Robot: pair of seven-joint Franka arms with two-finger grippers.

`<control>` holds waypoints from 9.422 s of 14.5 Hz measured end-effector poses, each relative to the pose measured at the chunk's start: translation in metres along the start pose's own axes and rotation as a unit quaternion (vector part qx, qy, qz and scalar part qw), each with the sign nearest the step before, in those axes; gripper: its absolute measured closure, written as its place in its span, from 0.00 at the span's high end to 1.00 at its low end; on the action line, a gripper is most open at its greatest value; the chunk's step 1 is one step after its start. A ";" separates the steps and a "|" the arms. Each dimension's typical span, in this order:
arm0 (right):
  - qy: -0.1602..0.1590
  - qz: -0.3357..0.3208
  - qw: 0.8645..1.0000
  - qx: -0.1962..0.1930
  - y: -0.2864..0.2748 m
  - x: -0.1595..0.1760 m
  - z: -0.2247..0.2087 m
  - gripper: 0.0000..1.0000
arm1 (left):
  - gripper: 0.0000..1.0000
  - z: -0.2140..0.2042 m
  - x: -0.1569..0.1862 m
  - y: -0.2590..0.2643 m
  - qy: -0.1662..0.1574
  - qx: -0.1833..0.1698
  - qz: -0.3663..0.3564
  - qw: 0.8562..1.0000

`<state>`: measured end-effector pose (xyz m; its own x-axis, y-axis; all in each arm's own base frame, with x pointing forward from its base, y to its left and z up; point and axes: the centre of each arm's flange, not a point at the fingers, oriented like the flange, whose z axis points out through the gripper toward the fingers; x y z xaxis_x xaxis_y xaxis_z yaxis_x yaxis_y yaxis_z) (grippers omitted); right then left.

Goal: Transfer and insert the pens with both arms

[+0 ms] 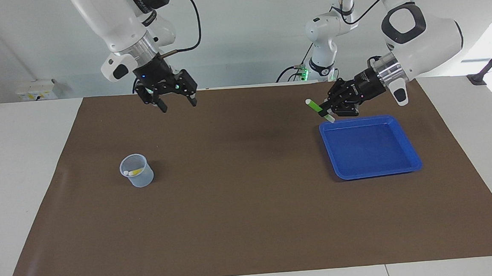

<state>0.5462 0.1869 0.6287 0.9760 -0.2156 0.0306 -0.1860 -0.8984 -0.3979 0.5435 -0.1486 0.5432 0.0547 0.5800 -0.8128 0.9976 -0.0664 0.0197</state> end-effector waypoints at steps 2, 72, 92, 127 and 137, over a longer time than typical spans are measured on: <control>0.002 0.023 0.999 0.040 -0.039 -0.017 0.009 1.00 | 0.17 0.028 -0.012 -0.017 -0.035 0.006 -0.015 0.999; 0.031 -0.191 0.959 -0.207 0.261 0.027 0.105 0.19 | 1.00 -0.022 0.119 -0.023 0.349 0.239 0.506 0.752; 0.046 -0.160 0.968 -0.188 0.256 0.054 0.057 1.00 | 1.00 -0.124 0.007 -0.010 0.291 0.348 0.569 0.686; -0.035 -0.102 0.970 -0.217 0.185 0.044 -0.044 1.00 | 1.00 -0.117 -0.019 -0.011 0.296 0.344 0.584 0.673; -0.041 -0.097 0.972 -0.212 0.174 0.040 -0.066 1.00 | 1.00 -0.120 -0.016 -0.011 0.297 0.343 0.581 0.676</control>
<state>0.5459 -0.0036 0.6208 0.9999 -0.0112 -0.0128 -0.0109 -0.9997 0.0229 0.5365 -0.0597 0.6261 0.9948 0.0223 -0.0992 0.0229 -0.9997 0.0041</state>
